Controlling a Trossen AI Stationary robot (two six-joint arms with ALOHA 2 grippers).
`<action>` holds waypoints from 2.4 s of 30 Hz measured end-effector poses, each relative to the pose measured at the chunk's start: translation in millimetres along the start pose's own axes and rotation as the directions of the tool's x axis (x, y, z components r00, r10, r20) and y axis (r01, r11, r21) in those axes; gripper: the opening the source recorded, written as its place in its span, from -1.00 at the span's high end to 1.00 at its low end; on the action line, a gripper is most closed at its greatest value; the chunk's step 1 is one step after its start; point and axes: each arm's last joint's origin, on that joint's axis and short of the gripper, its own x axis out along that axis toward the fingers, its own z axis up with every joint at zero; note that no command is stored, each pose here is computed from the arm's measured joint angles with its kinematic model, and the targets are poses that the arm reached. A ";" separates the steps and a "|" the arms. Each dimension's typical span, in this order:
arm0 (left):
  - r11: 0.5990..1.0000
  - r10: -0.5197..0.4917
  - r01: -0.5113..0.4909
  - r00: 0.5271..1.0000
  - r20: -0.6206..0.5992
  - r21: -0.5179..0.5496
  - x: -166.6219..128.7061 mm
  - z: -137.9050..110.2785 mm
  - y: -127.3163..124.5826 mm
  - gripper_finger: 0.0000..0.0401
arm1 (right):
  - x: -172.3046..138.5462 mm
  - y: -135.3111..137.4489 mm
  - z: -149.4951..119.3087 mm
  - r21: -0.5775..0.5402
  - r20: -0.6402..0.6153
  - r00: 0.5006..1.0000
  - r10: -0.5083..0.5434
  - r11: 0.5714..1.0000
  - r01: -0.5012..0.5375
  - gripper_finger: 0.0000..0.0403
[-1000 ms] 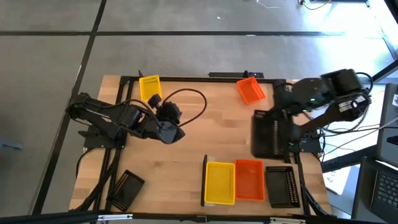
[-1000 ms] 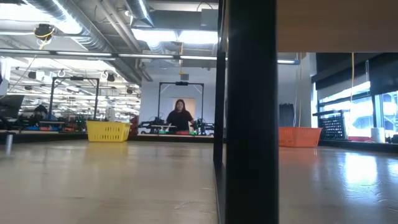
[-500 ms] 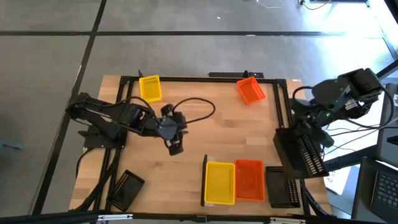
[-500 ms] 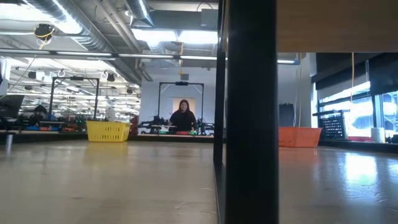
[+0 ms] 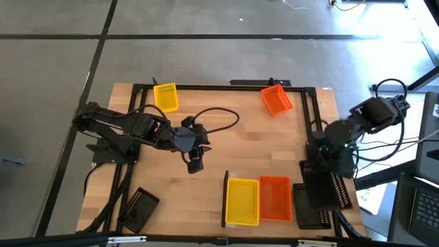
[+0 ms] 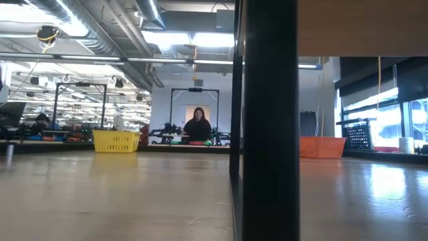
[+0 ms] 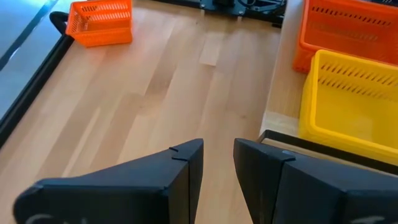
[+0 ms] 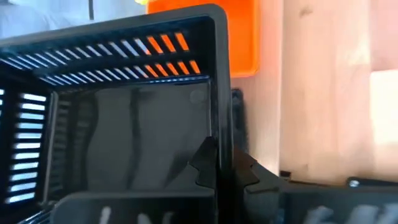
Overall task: Stack baskets on shelf by color
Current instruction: Stack the right black bin on top of the black bin
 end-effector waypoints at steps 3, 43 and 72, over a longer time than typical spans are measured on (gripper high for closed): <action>1.000 -0.002 0.002 1.000 0.004 -0.003 0.0 0.4 -0.2 0.59 | 13.7 0.3 -3.4 -0.010 -0.050 0.999 0.015 1.000 -0.015 1.00; 0.998 -0.014 0.017 0.999 0.052 -0.056 -0.1 5.1 -1.8 0.59 | 86.8 -15.2 -17.4 -0.022 -0.169 0.982 -0.086 0.996 0.083 0.88; 0.998 -0.020 0.024 0.998 0.066 -0.063 -0.2 6.6 -2.4 0.59 | 96.7 -12.8 -13.5 -0.062 -0.211 0.973 -0.093 0.995 0.082 0.75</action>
